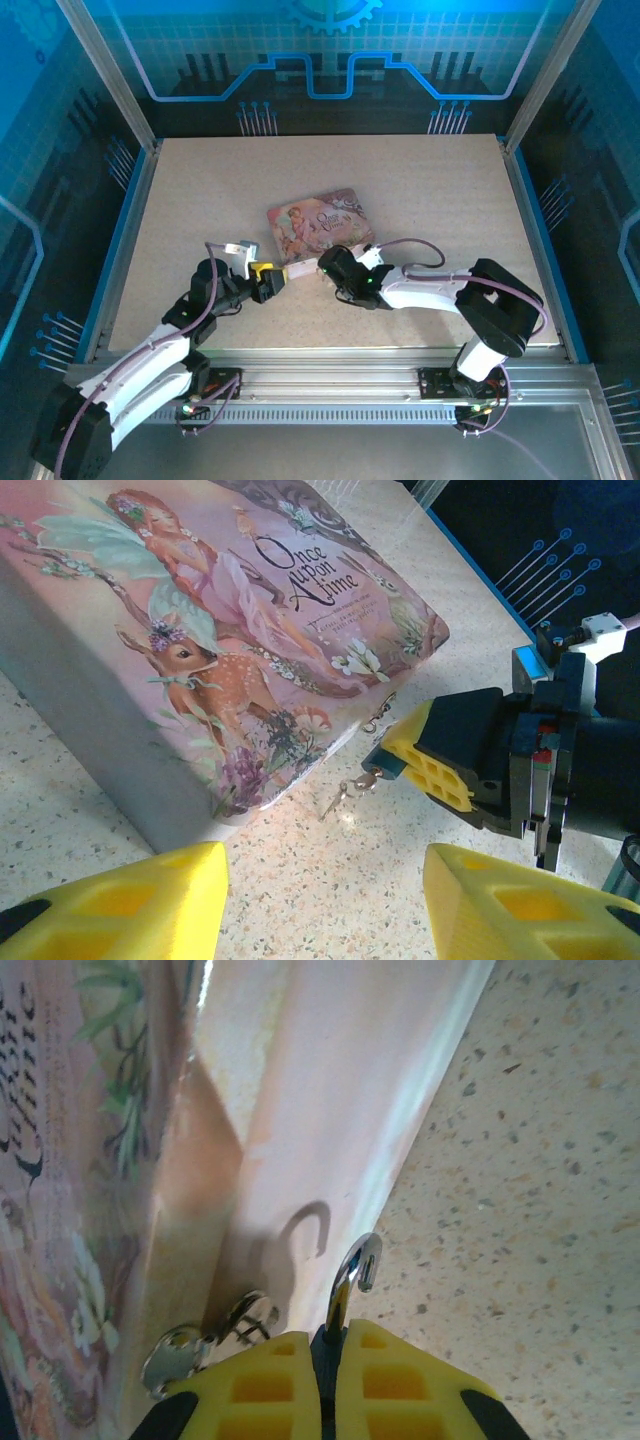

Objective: Unlock the padlock with the key

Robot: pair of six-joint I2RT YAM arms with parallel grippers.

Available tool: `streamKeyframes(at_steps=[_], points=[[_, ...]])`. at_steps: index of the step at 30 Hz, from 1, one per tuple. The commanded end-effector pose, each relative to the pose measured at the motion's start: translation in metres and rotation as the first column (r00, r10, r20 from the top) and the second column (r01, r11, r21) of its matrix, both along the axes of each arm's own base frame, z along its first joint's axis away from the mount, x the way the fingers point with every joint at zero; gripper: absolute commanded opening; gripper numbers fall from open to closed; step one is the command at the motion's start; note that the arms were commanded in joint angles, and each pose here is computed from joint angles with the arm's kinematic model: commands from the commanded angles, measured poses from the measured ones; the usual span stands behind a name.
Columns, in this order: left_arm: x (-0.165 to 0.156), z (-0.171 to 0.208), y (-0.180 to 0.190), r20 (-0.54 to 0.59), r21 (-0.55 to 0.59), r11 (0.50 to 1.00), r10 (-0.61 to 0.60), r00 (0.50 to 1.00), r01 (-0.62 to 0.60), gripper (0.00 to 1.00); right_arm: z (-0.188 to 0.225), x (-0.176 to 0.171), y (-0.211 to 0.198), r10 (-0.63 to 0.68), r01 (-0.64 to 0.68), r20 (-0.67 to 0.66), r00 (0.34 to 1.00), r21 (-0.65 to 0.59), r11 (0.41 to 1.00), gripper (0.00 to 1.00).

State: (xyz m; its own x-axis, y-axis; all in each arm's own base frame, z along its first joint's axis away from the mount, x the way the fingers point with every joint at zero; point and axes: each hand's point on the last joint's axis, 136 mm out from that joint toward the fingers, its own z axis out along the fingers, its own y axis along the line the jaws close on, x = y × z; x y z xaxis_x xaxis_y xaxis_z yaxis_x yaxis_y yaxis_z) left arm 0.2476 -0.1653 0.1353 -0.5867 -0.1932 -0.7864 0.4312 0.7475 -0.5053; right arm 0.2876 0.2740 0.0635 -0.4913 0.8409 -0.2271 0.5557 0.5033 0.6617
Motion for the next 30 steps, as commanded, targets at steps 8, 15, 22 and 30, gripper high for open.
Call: streamKeyframes(at_steps=[8, 15, 22, 30], points=[[-0.005, -0.006, 0.002, 0.0, 0.021, 1.0, -0.017, 1.0, 0.017, 0.55, 0.025, -0.007, -0.036, -0.018, 0.02, 0.022, 1.0, -0.117, 0.993, 0.0], [-0.004, 0.005, 0.009, 0.003, 0.056, 0.998, 0.006, 1.0, -0.006, 0.56, 0.047, -0.023, -0.057, 0.112, -0.106, 0.02, 0.993, -0.214, 0.971, 0.0], [-0.002, 0.004, 0.027, -0.071, 0.127, 0.987, 0.106, 0.992, -0.096, 0.58, 0.063, -0.039, -0.048, 0.475, -0.478, -0.085, 0.876, -0.29, 0.829, 0.0], [-0.002, 0.008, 0.028, -0.148, 0.133, 0.985, 0.127, 0.981, -0.108, 0.59, 0.06, -0.06, 0.011, 0.771, -0.767, -0.052, 0.634, -0.169, 0.619, 0.0]])
